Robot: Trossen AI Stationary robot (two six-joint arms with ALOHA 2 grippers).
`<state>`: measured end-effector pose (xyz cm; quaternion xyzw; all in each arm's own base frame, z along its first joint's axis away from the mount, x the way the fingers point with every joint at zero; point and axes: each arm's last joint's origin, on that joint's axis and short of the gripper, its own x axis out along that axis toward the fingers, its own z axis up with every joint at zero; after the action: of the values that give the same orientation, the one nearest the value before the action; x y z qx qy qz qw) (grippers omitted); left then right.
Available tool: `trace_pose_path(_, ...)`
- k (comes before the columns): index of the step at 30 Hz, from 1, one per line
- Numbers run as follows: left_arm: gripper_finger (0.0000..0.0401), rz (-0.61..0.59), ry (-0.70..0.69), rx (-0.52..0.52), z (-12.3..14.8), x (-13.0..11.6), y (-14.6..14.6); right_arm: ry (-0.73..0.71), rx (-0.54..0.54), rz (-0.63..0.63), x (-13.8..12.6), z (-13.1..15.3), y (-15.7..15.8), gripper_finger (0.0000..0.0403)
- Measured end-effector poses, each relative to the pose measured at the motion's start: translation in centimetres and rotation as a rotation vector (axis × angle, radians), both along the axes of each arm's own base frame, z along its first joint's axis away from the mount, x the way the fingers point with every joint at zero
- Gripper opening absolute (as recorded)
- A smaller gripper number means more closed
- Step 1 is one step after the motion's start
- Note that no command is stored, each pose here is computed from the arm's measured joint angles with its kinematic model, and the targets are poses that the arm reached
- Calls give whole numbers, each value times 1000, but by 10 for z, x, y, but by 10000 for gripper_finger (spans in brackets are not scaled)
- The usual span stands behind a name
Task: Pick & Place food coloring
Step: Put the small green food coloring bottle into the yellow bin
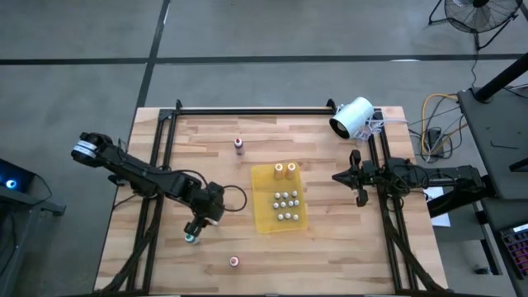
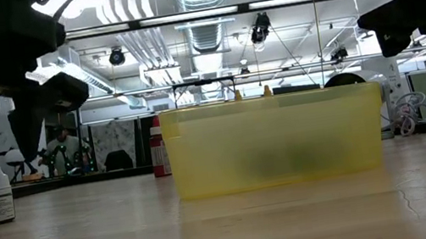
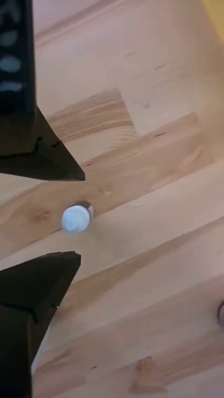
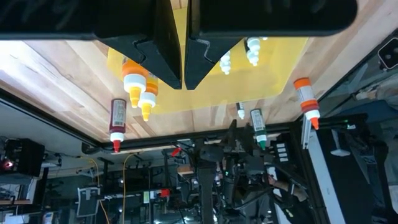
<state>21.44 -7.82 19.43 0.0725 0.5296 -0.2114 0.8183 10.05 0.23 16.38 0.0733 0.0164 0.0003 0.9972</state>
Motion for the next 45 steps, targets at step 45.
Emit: trace_pose_path(45, 56, 8, 43, -20, -31, 8, -5, 0, -1, 0, 0, 0, 0, 13)
